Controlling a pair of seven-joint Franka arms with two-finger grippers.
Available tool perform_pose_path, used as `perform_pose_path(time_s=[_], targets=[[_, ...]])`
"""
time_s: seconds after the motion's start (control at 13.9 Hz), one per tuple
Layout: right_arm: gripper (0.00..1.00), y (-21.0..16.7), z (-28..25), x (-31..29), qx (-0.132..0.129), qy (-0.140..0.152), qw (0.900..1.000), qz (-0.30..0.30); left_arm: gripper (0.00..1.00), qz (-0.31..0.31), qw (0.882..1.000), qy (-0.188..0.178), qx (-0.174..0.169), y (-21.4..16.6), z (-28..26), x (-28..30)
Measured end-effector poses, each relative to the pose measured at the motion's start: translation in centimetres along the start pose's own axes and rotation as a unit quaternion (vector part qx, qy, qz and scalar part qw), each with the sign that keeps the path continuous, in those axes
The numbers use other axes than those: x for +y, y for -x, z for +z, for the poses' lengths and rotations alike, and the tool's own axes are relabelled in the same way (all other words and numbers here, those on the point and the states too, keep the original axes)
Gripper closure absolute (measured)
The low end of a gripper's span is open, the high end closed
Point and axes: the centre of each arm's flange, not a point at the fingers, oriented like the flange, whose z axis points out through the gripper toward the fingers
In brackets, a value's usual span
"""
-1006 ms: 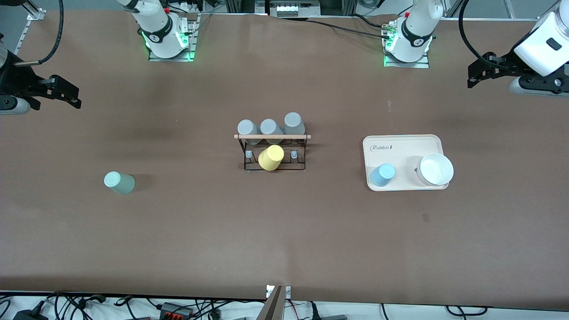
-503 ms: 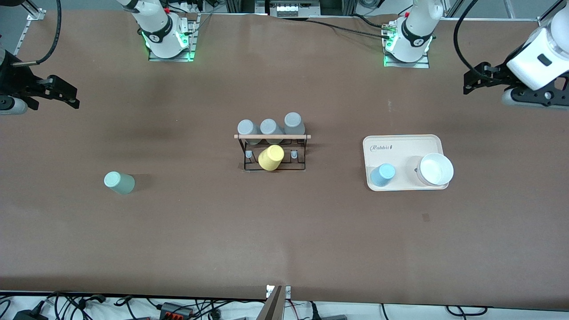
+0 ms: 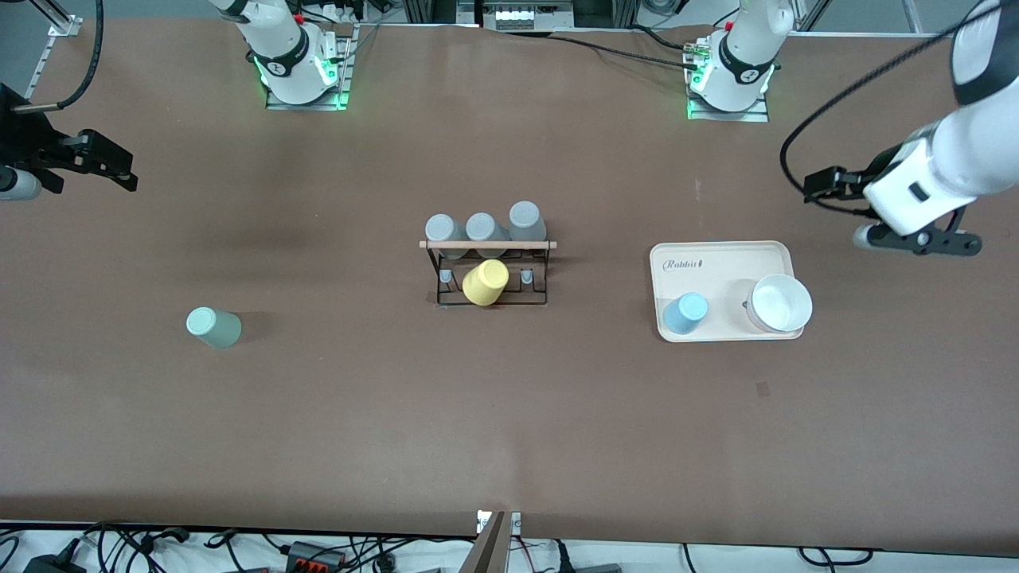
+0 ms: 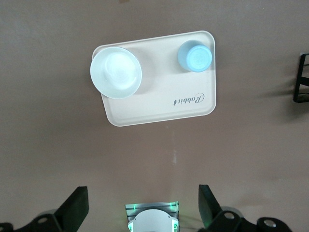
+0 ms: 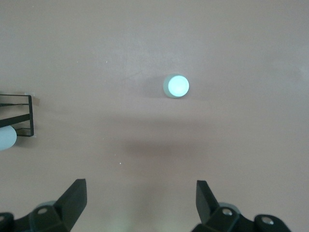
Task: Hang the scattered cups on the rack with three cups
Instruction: 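Reach the left gripper toward the light blue cup on the tray, then lower the left gripper around the light blue cup and close it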
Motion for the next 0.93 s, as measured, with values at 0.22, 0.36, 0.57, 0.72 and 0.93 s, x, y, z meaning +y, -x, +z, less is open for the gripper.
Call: perform_pose_path(time_s=[0.22,0.36,0.57,0.72,0.93], targets=[[0.0,-0.1,0.3,0.0,-0.004,0.0,1.0,0.001,0.0,0.005,1.0,0.008,-0.01,-4.3,4.5,0.0],[0.0,-0.9,1.2,0.3,-0.003,0.0,1.0,0.003,0.0,0.014,1.0,0.014,-0.024,-7.8,9.3,0.8],[0.0,-2.3,2.9,0.6,-0.004,-0.001,1.0,0.005,0.0,0.032,0.998,0.021,-0.04,-11.8,16.0,3.0],[0.0,-3.0,3.8,0.6,-0.004,-0.001,1.0,0.006,0.0,0.042,0.998,0.021,-0.035,-12.8,18.4,4.4],[0.0,-3.2,4.0,0.6,-0.006,-0.001,1.0,0.013,0.0,0.05,0.998,0.023,-0.026,-12.8,21.3,5.6]])
